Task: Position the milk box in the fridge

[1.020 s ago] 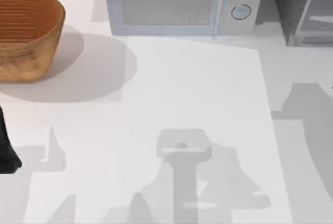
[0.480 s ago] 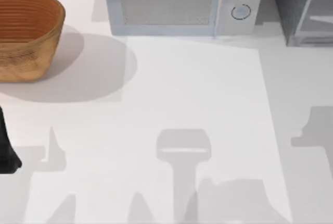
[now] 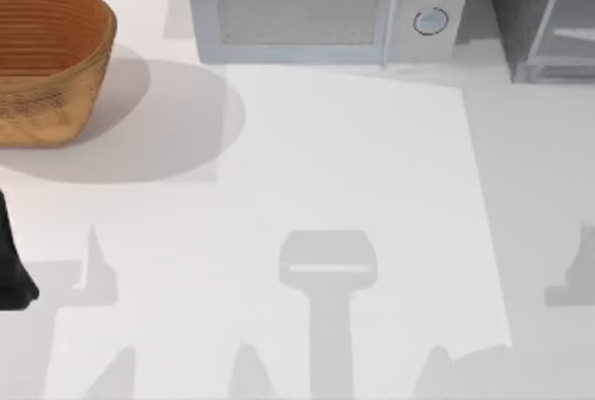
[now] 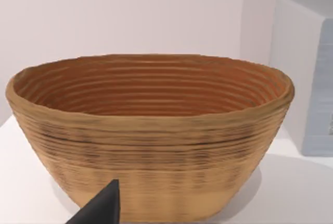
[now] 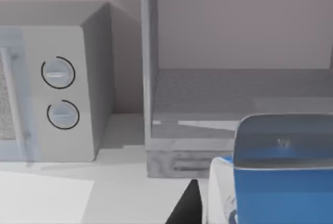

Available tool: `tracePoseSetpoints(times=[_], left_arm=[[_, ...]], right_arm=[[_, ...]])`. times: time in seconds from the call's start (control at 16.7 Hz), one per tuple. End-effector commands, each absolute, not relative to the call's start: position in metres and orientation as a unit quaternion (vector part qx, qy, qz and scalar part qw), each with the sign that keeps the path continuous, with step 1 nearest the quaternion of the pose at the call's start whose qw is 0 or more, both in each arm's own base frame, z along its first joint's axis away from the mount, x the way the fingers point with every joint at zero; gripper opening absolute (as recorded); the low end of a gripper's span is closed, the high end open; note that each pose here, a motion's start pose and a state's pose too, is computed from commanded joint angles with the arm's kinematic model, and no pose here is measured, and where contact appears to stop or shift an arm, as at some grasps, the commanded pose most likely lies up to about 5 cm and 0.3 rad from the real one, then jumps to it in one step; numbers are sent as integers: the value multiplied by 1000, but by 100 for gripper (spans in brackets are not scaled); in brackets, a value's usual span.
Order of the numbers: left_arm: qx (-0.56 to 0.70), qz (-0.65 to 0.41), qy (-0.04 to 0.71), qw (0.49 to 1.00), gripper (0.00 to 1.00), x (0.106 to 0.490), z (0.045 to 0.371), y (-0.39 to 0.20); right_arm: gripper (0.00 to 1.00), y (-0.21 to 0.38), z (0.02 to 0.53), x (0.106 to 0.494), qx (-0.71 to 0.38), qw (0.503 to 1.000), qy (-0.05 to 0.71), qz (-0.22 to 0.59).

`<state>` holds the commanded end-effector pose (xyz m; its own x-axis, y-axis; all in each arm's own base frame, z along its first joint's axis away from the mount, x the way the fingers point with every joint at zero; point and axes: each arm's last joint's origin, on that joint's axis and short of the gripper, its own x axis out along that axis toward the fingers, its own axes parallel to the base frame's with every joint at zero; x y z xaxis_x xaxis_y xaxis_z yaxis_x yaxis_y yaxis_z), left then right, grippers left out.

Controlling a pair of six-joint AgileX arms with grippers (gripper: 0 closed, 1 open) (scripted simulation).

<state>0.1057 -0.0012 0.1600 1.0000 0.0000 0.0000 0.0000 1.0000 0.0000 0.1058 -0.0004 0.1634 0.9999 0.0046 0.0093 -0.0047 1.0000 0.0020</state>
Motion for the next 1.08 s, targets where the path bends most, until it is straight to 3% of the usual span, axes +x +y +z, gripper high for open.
tracePoseSetpoints(times=[0.42,0.72,1.08], left_arm=[[0,0,0,1000,100,106,160,-1],[0,0,0,1000,100,106,160,-1],[0,0,0,1000,100,106,160,-1]], right_arm=[[0,-1,160,106,1,1000,0,1],[0,-3,197,108,-11,999,-51,-2],[0,-10,237,151,-14,999,-34,-5]])
